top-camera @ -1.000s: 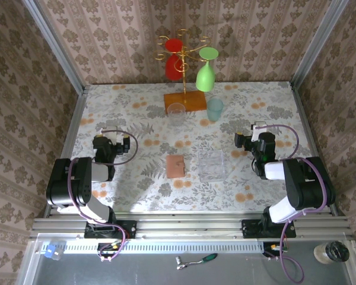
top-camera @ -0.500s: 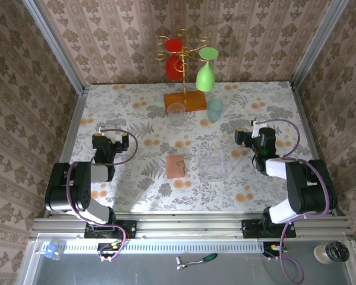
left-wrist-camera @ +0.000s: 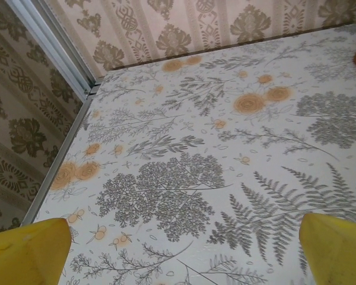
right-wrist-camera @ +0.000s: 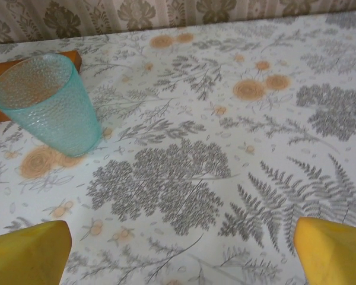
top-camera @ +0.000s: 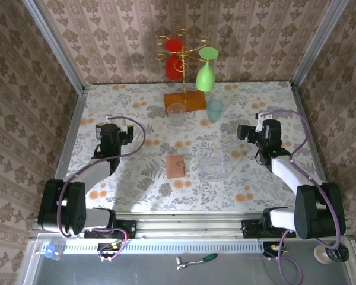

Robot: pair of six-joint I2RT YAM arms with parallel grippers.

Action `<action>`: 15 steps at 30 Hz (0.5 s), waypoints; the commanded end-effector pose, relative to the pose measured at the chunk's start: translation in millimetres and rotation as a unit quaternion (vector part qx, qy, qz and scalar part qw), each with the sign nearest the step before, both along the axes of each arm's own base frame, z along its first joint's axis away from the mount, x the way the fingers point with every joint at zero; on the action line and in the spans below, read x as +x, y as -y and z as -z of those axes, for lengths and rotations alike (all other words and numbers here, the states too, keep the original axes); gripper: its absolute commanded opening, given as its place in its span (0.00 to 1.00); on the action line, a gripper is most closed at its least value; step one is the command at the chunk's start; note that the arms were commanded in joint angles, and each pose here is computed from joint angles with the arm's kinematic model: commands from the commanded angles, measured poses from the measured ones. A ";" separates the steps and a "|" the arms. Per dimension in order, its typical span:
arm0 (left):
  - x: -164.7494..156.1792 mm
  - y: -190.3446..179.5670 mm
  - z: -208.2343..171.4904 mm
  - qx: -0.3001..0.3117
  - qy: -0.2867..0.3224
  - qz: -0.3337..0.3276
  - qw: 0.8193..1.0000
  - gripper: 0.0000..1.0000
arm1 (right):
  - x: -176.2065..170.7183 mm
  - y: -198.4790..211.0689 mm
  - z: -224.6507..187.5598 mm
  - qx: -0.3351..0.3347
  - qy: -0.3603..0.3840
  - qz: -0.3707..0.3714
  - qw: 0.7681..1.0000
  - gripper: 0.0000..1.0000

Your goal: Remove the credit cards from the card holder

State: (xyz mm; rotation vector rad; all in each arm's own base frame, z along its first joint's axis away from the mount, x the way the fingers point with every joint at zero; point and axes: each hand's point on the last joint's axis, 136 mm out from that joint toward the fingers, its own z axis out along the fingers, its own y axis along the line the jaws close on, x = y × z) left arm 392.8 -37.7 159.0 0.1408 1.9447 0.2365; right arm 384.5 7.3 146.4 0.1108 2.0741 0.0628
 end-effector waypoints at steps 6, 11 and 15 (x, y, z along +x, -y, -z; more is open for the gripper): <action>-36.5 27.6 11.8 -0.080 -0.105 0.016 0.991 1.00 | -36.6 -36.1 6.9 0.080 -0.111 -0.011 0.991 0.89; -57.7 53.0 20.6 -0.162 -0.169 0.042 0.971 1.00 | -60.6 -57.5 14.9 0.117 -0.185 -0.025 0.975 0.79; -76.9 62.4 30.4 -0.216 -0.211 0.035 0.953 1.00 | -78.6 -73.7 17.1 0.106 -0.210 -0.041 0.971 0.73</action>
